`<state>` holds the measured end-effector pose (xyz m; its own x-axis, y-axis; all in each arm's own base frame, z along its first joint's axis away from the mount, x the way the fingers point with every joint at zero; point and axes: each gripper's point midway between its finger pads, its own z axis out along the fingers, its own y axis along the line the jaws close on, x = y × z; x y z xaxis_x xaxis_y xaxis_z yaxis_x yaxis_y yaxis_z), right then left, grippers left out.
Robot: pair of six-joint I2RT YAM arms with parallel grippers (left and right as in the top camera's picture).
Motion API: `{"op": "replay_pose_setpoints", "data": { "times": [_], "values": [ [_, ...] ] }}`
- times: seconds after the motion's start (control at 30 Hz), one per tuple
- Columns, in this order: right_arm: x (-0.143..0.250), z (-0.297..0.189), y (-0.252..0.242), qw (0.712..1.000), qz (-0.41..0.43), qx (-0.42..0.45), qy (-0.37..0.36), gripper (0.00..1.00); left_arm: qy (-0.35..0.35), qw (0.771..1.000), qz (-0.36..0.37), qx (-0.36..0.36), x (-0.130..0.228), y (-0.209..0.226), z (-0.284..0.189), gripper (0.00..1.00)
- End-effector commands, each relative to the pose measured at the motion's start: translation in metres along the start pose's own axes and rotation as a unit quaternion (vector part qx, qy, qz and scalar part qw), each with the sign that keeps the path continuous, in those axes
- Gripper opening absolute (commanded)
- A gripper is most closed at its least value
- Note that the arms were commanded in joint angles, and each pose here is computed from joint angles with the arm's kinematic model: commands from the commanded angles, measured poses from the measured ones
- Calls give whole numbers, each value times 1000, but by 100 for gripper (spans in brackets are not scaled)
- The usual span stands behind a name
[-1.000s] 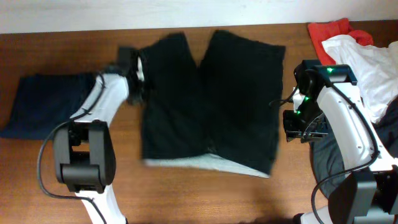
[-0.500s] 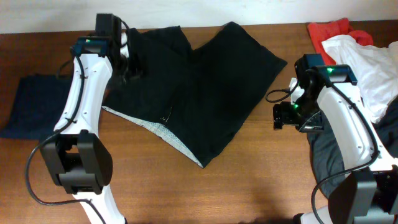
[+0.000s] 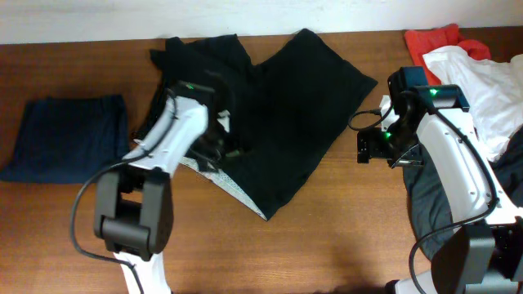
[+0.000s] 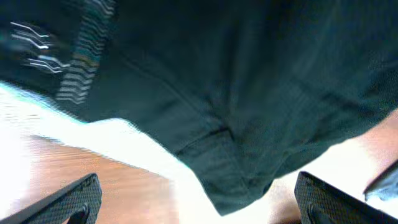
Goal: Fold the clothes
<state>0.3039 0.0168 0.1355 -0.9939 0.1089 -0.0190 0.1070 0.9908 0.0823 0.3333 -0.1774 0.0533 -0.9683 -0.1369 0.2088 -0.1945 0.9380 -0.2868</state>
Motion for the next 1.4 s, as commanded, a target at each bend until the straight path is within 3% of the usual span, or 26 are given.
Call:
{"op": "replay_pose_setpoints", "data": {
  "times": [0.0, 0.27, 0.33, 0.4, 0.47, 0.53, 0.67, 0.83, 0.93, 1.07, 1.37],
  "values": [
    [-1, -7, 0, 1000, 2, -4, -11, 85, 35, 999, -20, 6, 29, -17, 36, 99],
    [2, -7, 0, 1000, 2, -4, -6, 85, 74, 997, -21, -30, 80, -27, 79, 99],
    [2, -7, -1, 1000, 2, -4, -6, 85, 73, 997, -10, -30, 84, -30, 85, 93],
    [2, -7, -1, 1000, 2, -4, -5, 85, 64, 997, 0, -37, 84, -30, 89, 69],
    [3, -7, -1, 1000, 3, -3, -3, 85, 53, 997, 1, -49, 81, -26, 89, 29],
    [4, -7, -1, 1000, 3, -3, -2, 85, 54, 997, 0, -53, 81, -24, 89, 1],
    [3, -7, -3, 1000, 3, 4, -4, 85, 75, 993, -11, -95, 94, -5, 84, 1],
    [0, -6, -4, 1000, -2, 5, -8, 85, 85, 966, 2, -246, 105, 56, 59, 1],
    [0, -1, -4, 1000, -1, 6, 0, 86, 82, 951, -11, -298, 101, 82, 43, 1],
    [6, 26, 5, 999, 3, -23, 33, 85, 80, 950, -55, -296, 86, 105, 32, 1],
    [1, 99, 21, 993, 72, -87, 30, 78, 85, 950, -125, -274, 73, 138, 24, 1]
  ]
}}
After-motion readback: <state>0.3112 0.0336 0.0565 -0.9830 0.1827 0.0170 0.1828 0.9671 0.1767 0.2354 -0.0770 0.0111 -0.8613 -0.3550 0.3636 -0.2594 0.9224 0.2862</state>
